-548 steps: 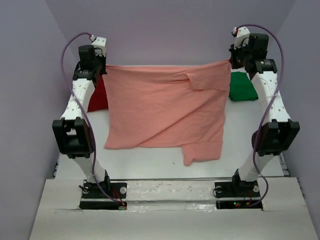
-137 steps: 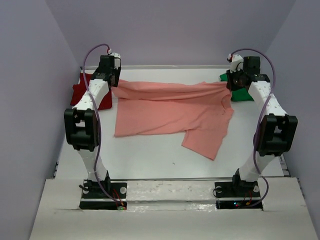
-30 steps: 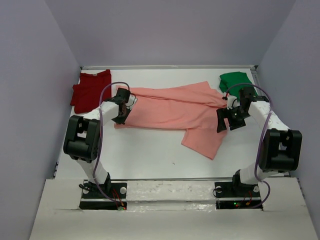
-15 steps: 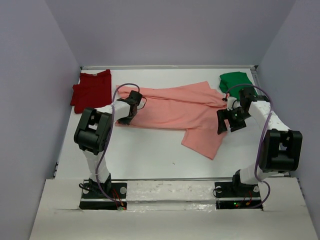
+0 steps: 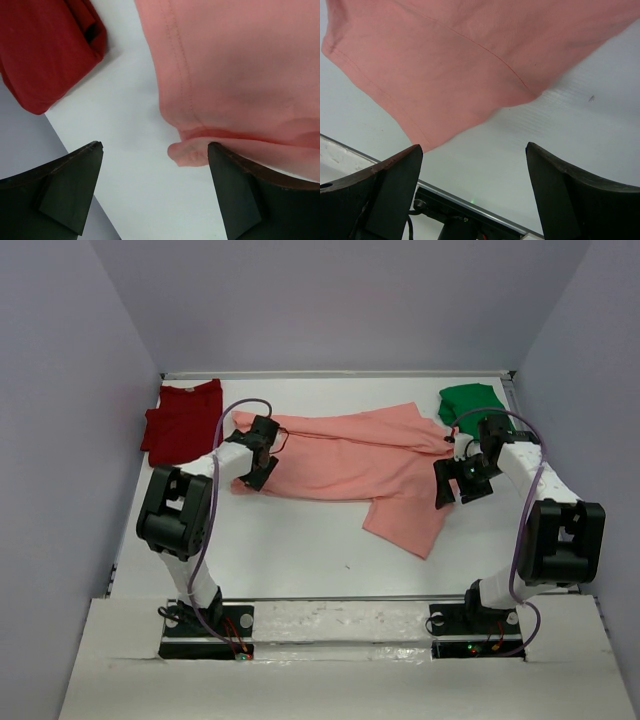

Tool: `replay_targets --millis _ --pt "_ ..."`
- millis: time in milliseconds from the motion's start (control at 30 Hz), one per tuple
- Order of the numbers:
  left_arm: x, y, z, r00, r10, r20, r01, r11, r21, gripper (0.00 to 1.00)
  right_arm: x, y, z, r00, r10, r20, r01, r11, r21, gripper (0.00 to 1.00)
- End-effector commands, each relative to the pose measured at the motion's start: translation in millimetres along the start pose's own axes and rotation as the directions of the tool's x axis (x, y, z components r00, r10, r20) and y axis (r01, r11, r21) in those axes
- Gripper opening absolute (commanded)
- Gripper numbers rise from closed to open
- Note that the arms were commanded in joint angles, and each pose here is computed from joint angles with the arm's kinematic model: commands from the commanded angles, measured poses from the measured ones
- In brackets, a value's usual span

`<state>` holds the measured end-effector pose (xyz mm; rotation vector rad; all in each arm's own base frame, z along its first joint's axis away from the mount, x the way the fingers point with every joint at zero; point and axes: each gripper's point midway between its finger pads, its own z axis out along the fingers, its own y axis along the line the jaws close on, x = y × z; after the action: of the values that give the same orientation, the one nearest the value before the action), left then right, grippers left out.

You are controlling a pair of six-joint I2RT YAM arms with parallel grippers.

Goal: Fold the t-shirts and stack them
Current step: Flatten out the tshirt

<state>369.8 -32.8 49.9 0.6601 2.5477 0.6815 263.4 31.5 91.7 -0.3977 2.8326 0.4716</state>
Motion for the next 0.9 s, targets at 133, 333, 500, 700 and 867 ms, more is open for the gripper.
replay_targets --millis 133,333,500,700,867 --pt "-21.7 41.9 -48.0 0.989 -0.097 0.109 0.104 0.993 -0.061 0.99 -6.9 1.1 -12.0 0.998 -0.031 0.05 0.031 0.999 0.013 0.89" --pt "-15.1 33.4 -58.0 0.987 -0.131 0.092 0.121 0.987 0.103 0.92 -6.9 -1.0 -13.1 0.998 -0.039 0.053 0.038 0.999 0.028 0.89" --pt "6.8 3.3 -55.0 0.997 -0.069 0.045 0.055 0.965 0.255 0.63 -8.6 -3.7 -14.2 0.997 -0.043 0.061 0.04 0.998 0.046 0.89" --pt "26.3 -14.9 -50.3 1.0 -0.002 0.024 -0.006 0.946 0.323 0.24 -11.0 -5.1 -12.2 0.998 -0.035 0.058 0.033 0.998 0.044 0.89" --pt "28.5 -20.5 -60.2 0.999 -0.001 0.043 -0.015 0.929 0.371 0.24 -11.0 -7.8 -12.4 0.998 -0.032 0.052 0.029 0.998 0.058 0.89"
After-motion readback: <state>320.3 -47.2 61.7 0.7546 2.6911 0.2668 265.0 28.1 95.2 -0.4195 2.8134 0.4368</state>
